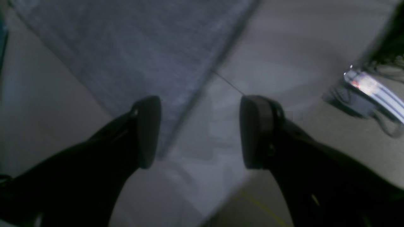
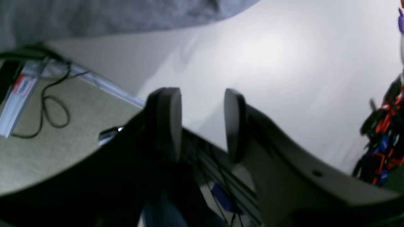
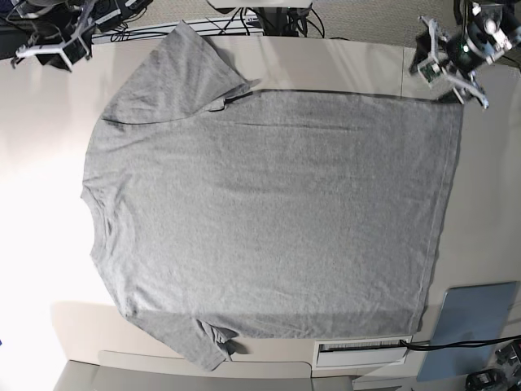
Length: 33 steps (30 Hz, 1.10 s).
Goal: Fold the T-shirt properly
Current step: 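Move both grippers down to the shirt's side edge corners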
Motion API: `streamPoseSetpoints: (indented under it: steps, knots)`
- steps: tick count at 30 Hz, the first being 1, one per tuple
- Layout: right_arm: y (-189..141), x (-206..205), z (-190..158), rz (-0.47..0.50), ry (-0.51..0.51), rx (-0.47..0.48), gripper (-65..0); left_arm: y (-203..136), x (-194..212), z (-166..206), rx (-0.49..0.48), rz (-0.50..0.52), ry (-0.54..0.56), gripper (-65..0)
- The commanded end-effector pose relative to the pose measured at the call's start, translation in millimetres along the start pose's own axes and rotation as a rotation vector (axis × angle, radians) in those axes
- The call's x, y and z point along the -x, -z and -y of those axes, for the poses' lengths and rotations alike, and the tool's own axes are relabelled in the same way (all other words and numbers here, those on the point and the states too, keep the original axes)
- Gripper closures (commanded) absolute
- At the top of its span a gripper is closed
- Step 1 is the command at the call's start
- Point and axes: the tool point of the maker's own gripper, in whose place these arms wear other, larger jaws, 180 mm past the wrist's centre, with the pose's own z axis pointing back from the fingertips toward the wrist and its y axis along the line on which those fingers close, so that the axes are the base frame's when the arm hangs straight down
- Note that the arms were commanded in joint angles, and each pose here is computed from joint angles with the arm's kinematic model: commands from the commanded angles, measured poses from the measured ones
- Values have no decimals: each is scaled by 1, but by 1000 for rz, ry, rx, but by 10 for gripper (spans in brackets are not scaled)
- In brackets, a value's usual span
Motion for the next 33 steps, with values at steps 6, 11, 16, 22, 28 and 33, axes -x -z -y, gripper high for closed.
streamPoseSetpoints:
  steps: [6, 11, 16, 22, 28, 33]
  knots:
    - [1, -12, 11, 41, -4, 38, -226, 17, 7, -25, -29, 10, -3, -400]
    - [1, -11, 11, 34, -4, 38, -226, 31, 37, -2, 111, -101, 135, -400]
    - [1, -11, 11, 33, -5, 38, -226, 37, 56, -14, 49, -165, 222, -400]
    - [1, -12, 11, 37, -5, 38, -226, 50, 66, -30, 44, -193, 219, -400]
    - [3, -6, 17, -8, -120, 66, -226, 64, 68, -42, 50, -171, 189, -400]
    - [8, -15, 9, 25, -304, -18, -225, 70, 76, -49, 35, -185, 170, -399]
